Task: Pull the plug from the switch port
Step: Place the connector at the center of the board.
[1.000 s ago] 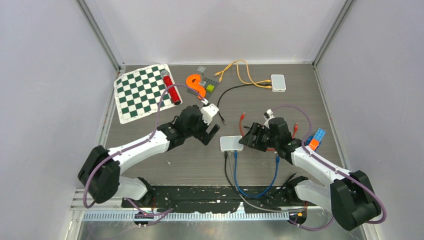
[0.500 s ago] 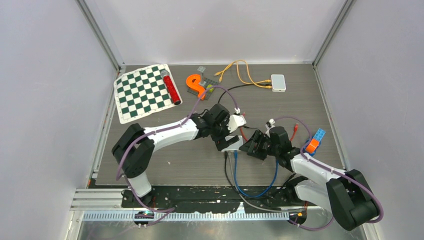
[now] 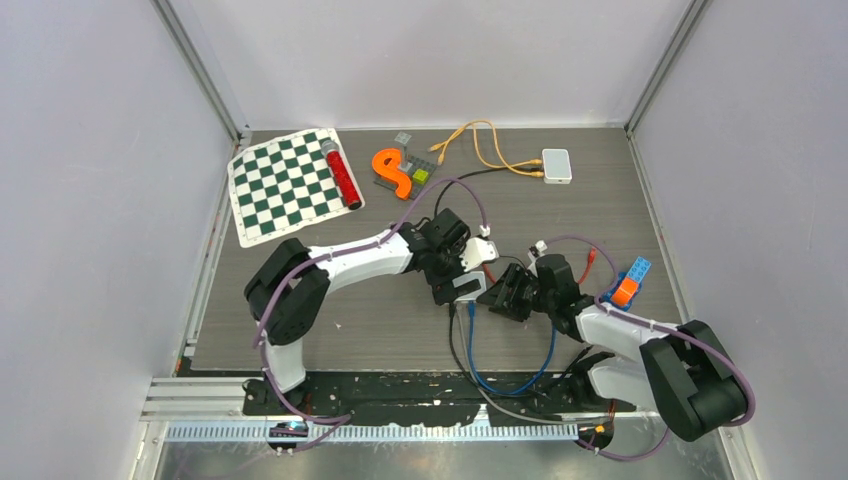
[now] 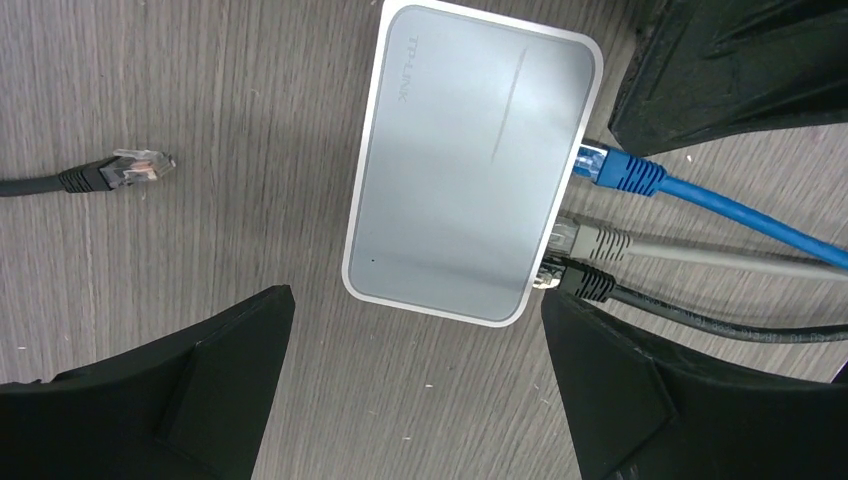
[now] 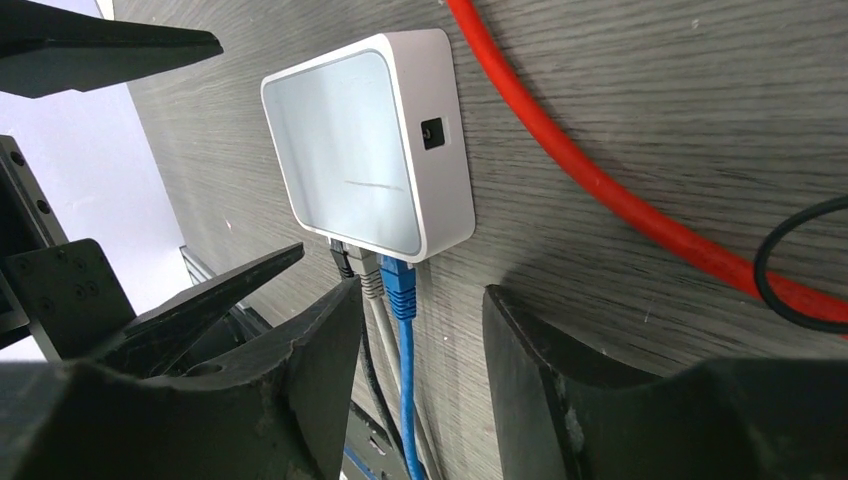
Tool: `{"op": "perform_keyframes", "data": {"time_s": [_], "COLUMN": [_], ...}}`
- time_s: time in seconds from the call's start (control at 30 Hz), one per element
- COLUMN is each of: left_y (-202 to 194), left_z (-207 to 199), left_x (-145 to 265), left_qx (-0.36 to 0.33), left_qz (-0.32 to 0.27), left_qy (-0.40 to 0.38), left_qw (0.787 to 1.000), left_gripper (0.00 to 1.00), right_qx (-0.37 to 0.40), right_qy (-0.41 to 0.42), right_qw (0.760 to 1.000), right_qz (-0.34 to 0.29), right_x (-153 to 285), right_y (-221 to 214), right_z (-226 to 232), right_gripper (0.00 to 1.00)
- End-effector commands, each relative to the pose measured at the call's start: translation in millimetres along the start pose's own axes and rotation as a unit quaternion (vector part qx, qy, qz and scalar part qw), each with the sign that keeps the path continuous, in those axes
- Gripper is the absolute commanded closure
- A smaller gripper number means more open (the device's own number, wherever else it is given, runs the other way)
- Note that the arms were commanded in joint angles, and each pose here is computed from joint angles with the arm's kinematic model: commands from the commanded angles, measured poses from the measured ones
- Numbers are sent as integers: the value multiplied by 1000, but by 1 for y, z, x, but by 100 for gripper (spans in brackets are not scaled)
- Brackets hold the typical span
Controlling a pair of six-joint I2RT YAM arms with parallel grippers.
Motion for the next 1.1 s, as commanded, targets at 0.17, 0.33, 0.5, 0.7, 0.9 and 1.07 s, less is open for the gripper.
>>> {"op": "perform_keyframes", "data": {"time_s": [0.17,0.33,0.5,0.7,0.9,1.07], "left_y": [3,2,-2,-7,-10,-10], "left_z": [-3,-3,-4,-7,-9,-12], "left_x": [-6,-10,-12,-15,-15,-17], "left_qx": [-23,-26,-30,-31,-30,-26], "left_qz": [14,19,24,29,30,26], "left_qy": [-26,-29,-32,-39,-41,-49], "left_qw": [999,999,999,998,998,998], "left_gripper": [4,9,21,25,21,28], "right_qx": [5,3,2,2,5,3], "right_qy": [28,31,32,33,34,31], "right_qw": [1000,999,999,999,999,999], "right_qz": [4,5,8,11,19,15], "right_x": [-7,-9,-10,-12,-16,-20], "right_y": [5,6,5,4,1,2], "right_z": [15,17,16,16,19,18], "right_gripper": [50,52,54,55,55,57]}}
Point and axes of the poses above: each gripper's point midway between its finger pads, its own x axis back along the fingers, its own z axis along the line the jaws close on, y = z × x, the point moved 1 cm from there along x, back along the fingers, and after that the axes turned 3 degrees about -x, right-handed, at the moved point
